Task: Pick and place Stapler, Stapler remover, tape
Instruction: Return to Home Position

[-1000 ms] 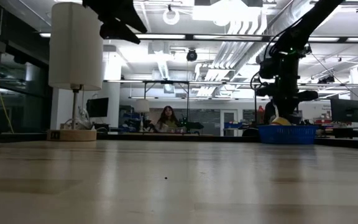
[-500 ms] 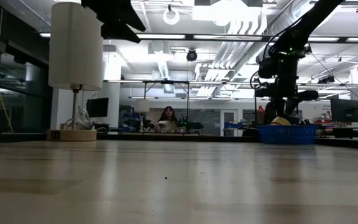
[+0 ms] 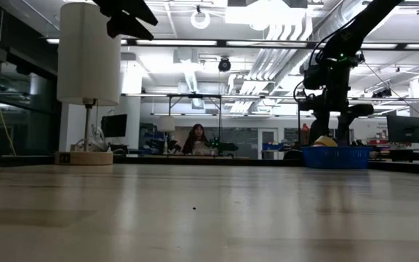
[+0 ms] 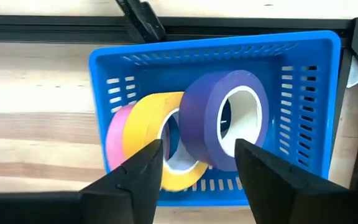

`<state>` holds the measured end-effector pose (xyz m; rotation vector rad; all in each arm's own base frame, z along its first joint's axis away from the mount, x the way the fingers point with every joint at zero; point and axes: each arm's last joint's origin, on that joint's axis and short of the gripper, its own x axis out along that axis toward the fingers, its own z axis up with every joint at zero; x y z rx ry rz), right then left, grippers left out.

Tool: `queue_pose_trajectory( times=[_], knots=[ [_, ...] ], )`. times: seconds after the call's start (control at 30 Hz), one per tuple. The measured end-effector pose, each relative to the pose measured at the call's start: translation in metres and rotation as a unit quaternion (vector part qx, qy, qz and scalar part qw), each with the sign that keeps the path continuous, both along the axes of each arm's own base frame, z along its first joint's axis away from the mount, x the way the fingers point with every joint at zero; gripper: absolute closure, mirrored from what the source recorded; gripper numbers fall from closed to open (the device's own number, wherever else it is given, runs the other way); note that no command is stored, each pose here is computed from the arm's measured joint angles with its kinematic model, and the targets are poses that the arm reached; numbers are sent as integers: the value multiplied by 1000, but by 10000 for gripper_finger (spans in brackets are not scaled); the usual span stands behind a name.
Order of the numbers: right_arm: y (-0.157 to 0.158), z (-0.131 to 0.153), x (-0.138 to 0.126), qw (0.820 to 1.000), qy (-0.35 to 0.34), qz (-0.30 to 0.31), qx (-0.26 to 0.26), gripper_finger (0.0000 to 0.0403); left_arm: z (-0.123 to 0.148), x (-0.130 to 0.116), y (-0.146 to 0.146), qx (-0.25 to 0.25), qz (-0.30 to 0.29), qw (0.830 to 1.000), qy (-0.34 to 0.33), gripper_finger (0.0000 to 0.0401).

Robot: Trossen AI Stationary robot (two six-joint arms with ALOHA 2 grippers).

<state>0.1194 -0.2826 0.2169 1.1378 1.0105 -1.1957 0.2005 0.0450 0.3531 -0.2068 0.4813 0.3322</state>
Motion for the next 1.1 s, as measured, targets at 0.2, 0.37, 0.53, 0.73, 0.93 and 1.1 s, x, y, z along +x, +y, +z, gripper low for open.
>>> queue_pose_trajectory(
  times=[0.2, 0.37, 0.53, 0.73, 0.93, 1.1],
  knots=[
    [13, 21, 0, 1000, -16, 6, -18, 210, 3, -10, -2, -14, 6, 1000, -4, 151],
    [37, 52, 7, 996, -40, 35, -66, 210, 4, -20, -4, -17, 6, 1000, 4, 151],
    [72, 87, 16, 985, -71, 81, -136, 210, 9, -31, -8, -15, 3, 1000, -2, 151],
    [127, 120, 38, 953, -100, 182, -219, 210, -6, -37, -24, 2, -12, 1000, -28, 151],
    [179, 134, 72, 899, -156, 317, -258, 210, -36, -39, -43, -26, -56, 994, -86, 151],
    [215, 124, 97, 845, -237, 371, -303, 210, -54, -44, -61, -54, -91, 986, -126, 151]
  ],
)
